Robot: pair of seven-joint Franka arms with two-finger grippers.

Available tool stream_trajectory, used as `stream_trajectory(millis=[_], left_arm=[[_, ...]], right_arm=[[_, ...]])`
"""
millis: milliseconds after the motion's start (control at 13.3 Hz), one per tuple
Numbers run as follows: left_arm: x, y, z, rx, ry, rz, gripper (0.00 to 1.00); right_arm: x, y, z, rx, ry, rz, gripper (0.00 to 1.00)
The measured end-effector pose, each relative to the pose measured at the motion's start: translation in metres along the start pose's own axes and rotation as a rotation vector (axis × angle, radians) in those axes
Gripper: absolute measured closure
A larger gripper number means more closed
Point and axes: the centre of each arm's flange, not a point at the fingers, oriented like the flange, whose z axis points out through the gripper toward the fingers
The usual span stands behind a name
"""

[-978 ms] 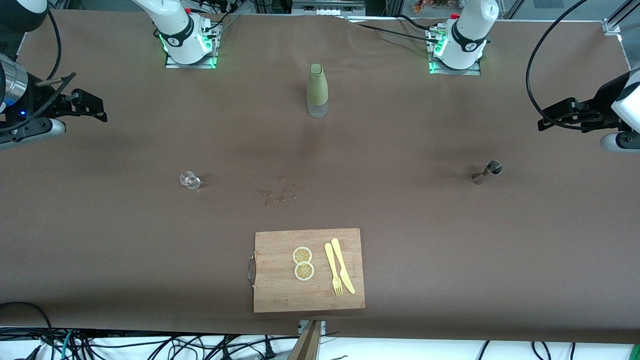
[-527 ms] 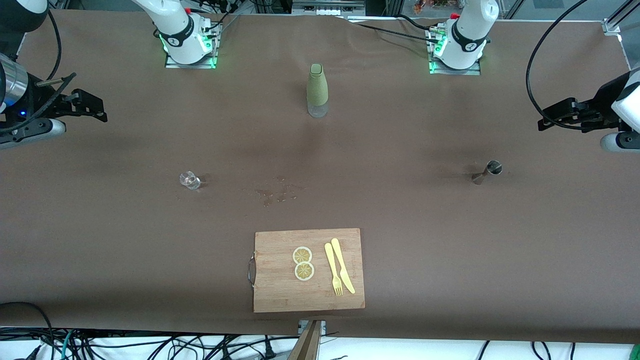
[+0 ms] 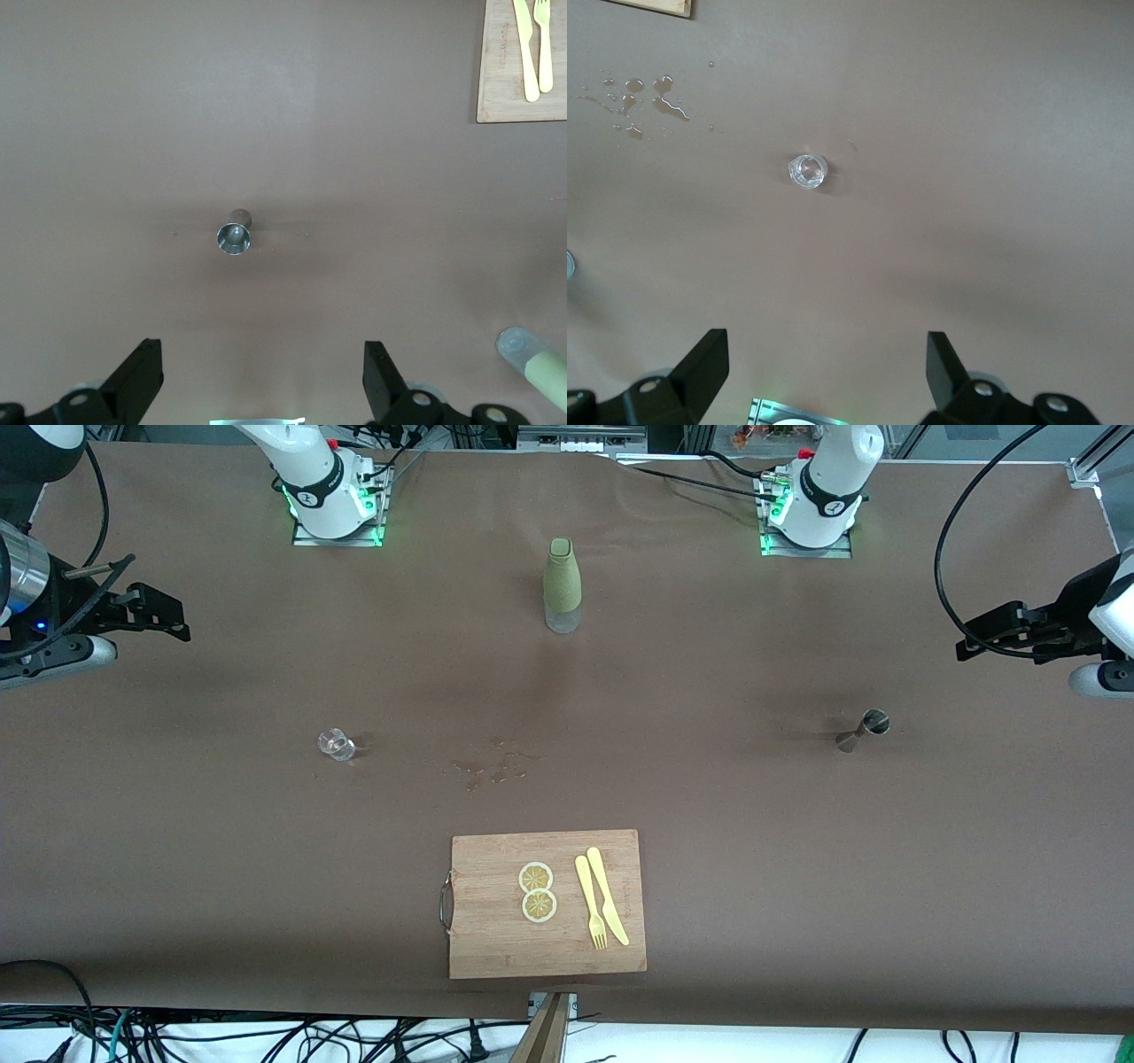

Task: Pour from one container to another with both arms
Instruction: 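Move the left gripper toward the metal jigger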

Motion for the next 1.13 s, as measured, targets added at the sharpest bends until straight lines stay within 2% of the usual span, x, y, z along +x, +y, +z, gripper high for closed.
stream_trajectory(millis=[527, 753, 1129], left_arm=[[0.004, -0.029, 0.003, -0.006, -0.006, -0.027, 0.0], [0.014, -0.065, 0.018, -0.018, -0.031, 0.102, 0.0], [0.026, -0.102, 0.049, -0.063, -0.078, 0.427, 0.0]], right_arm=[[0.004, 0.001, 0.006, 0.001, -0.012, 0.0, 0.01], [0.004, 0.0, 0.006, 0.001, -0.012, 0.0, 0.01], [0.004, -0.001, 0.006, 0.001, -0.012, -0.002, 0.01]])
